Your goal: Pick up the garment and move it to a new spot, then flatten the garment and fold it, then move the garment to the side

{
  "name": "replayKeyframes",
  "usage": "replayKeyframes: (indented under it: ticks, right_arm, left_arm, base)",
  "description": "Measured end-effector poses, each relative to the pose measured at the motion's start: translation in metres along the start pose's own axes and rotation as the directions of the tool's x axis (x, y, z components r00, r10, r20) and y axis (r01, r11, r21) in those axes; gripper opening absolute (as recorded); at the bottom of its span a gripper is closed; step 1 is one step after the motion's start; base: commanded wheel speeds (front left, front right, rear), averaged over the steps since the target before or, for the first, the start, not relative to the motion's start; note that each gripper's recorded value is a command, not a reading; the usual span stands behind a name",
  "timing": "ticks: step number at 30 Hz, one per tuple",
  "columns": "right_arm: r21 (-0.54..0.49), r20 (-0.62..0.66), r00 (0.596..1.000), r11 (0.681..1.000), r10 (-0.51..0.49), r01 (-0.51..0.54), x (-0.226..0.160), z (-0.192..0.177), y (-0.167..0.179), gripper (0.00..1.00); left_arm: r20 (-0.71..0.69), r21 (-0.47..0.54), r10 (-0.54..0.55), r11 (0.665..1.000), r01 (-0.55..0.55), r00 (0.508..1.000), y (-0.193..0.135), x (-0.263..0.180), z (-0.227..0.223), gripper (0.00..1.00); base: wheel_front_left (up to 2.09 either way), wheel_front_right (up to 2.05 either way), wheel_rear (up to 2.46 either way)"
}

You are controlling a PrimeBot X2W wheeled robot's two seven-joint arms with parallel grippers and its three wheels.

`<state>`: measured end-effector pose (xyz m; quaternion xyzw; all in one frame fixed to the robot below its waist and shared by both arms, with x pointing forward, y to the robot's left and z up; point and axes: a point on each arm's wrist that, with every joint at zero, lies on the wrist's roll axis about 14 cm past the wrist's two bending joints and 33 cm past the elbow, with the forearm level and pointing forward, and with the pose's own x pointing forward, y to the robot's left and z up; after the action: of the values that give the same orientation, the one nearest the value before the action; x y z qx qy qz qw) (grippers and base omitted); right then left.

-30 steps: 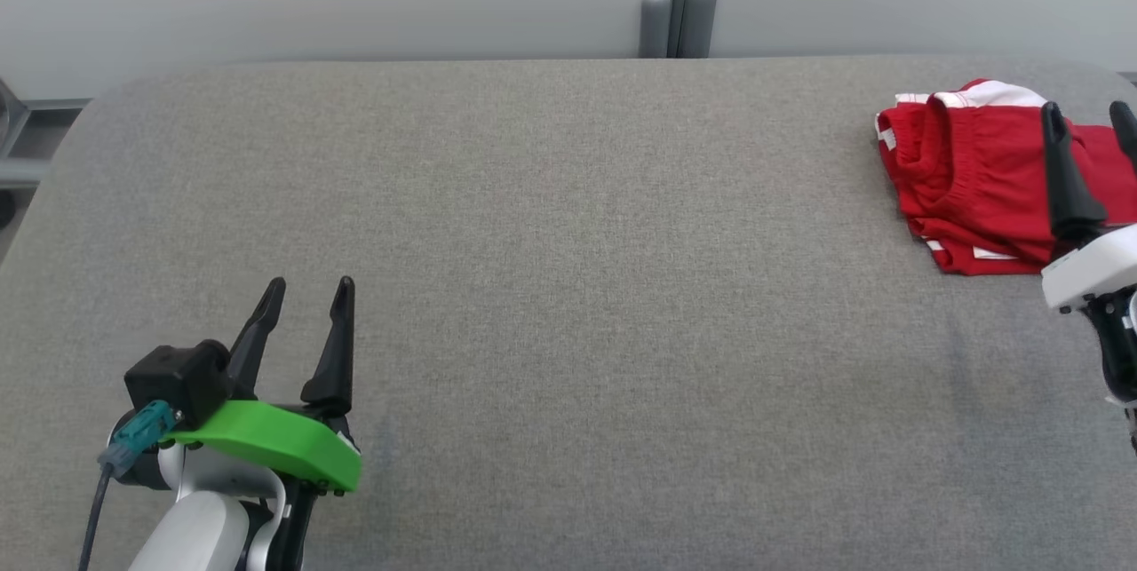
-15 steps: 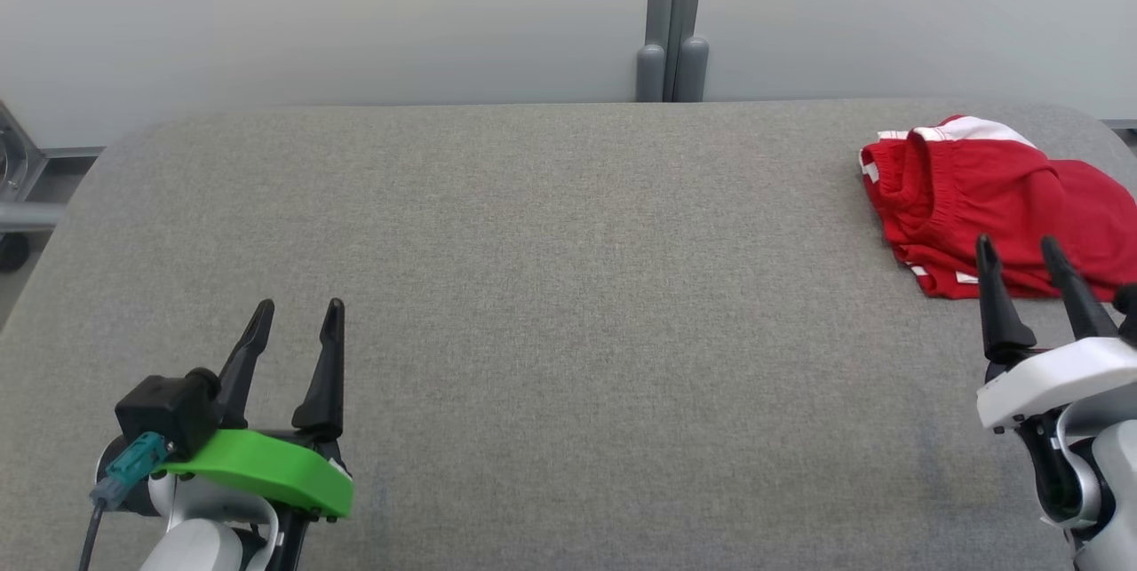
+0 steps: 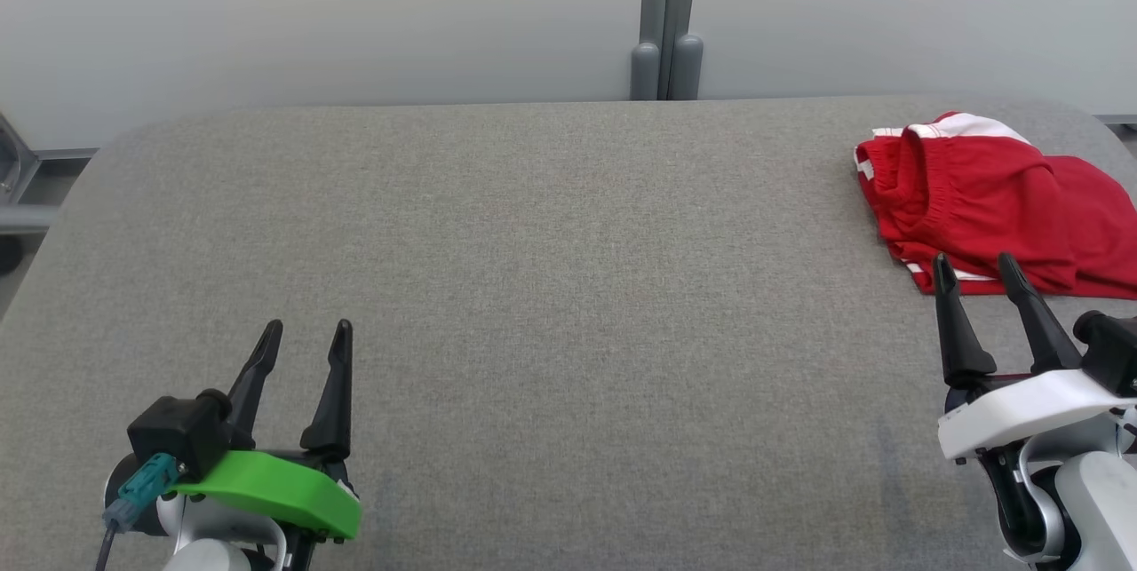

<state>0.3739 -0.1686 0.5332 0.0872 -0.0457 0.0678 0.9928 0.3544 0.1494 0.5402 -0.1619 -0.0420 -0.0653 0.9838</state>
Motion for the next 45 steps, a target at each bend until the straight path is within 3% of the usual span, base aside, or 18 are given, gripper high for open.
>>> replayKeyframes:
  ticks: [39,40,45]
  right_arm:
    - [-0.038,0.037,0.999,0.999,-0.034,0.035,-0.012,0.009,-0.003,1.00]
    - [-0.038,0.038,0.999,0.999,-0.036,0.037,-0.012,0.009,-0.004,0.00]
    - [-0.007,-0.028,0.998,0.999,-0.050,0.050,-0.020,-0.014,0.001,0.00]
  left_arm:
    - [-0.001,-0.001,0.003,1.000,-0.003,1.000,0.000,0.001,-0.003,1.00]
    - [-0.002,-0.001,0.003,1.000,-0.003,1.000,0.000,0.001,-0.004,0.00]
    - [-0.061,-0.021,0.013,1.000,-0.014,0.998,-0.003,-0.006,-0.024,0.00]
  base:
    - [0.00,0.00,0.00]
    - [0.00,0.00,0.00]
    - [0.00,0.00,0.00]
